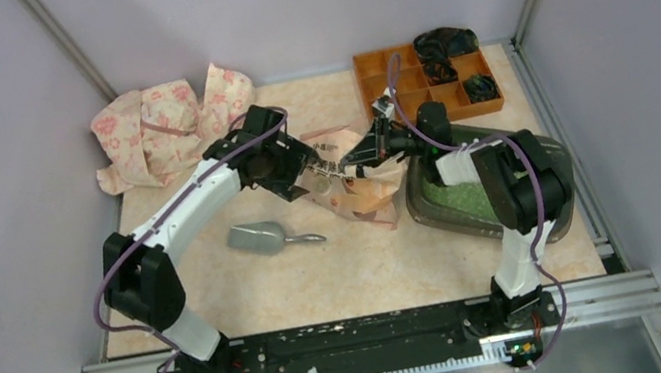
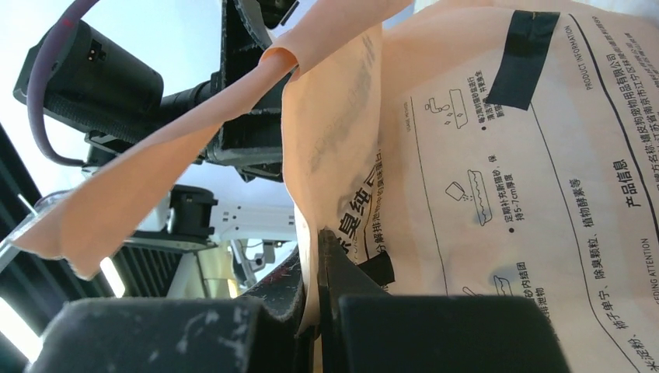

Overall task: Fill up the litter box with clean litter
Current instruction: Close the cat litter bag at the center of the board.

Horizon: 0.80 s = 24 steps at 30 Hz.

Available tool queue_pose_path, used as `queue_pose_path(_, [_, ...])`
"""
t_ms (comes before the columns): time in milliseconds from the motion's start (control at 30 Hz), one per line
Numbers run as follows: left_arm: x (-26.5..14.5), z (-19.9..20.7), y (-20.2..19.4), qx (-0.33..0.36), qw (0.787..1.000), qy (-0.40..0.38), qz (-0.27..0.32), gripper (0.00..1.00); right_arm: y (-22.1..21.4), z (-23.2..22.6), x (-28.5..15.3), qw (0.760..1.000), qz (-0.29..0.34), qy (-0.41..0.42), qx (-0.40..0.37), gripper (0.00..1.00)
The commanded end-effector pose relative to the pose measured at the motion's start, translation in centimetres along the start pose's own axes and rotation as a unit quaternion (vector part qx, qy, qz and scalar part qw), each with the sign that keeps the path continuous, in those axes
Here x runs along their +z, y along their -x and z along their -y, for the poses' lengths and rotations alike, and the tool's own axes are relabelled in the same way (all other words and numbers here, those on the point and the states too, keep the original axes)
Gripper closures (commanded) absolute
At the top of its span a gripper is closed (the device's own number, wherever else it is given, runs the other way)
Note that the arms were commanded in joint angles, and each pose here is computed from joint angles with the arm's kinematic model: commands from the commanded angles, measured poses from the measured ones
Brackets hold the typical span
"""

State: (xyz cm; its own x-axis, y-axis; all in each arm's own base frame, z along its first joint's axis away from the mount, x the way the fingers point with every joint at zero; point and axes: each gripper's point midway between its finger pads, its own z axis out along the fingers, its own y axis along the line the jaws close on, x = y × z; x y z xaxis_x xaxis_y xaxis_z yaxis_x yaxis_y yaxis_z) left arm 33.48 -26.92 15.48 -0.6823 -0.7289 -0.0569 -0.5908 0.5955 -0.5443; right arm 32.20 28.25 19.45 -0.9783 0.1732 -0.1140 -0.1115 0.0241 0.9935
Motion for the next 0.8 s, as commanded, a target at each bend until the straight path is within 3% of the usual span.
queue_pose_path(0, [-1.2,-0.1,2.5,-0.059,0.996,-0.016,0.07,0.2,-0.8,-3.1,0.4,0.997,-0.033,0.043,-0.048,1.0])
queue_pose_path(267, [-0.4,-1.1,3.4,-0.072,0.993,0.012,0.091,0.19,-1.0,-3.9,0.4,0.996,-0.045,0.062,-0.042,1.0])
queue_pose_path(400, [0.2,-1.0,3.7,-0.084,0.991,0.016,0.101,0.24,-1.6,-4.2,0.1,0.995,-0.052,0.074,-0.036,1.0])
queue_pose_path(500, [0.4,-0.5,4.1,-0.087,0.99,0.013,0.108,0.36,-2.0,-4.4,0.0,0.995,-0.058,0.081,-0.033,1.0])
queue_pose_path(567, [0.5,-0.2,4.2,-0.087,0.99,0.012,0.111,0.57,-2.1,-4.5,-0.2,0.994,-0.06,0.082,-0.033,1.0])
queue_pose_path(700, [0.8,0.2,4.6,-0.086,0.99,0.016,0.111,0.82,-2.2,-4.8,-0.2,0.993,-0.07,0.083,-0.04,0.98])
queue_pose_path(767, [0.9,0.3,5.0,-0.081,0.99,0.018,0.115,0.89,-2.1,-4.9,-0.2,0.993,-0.075,0.08,-0.047,0.79])
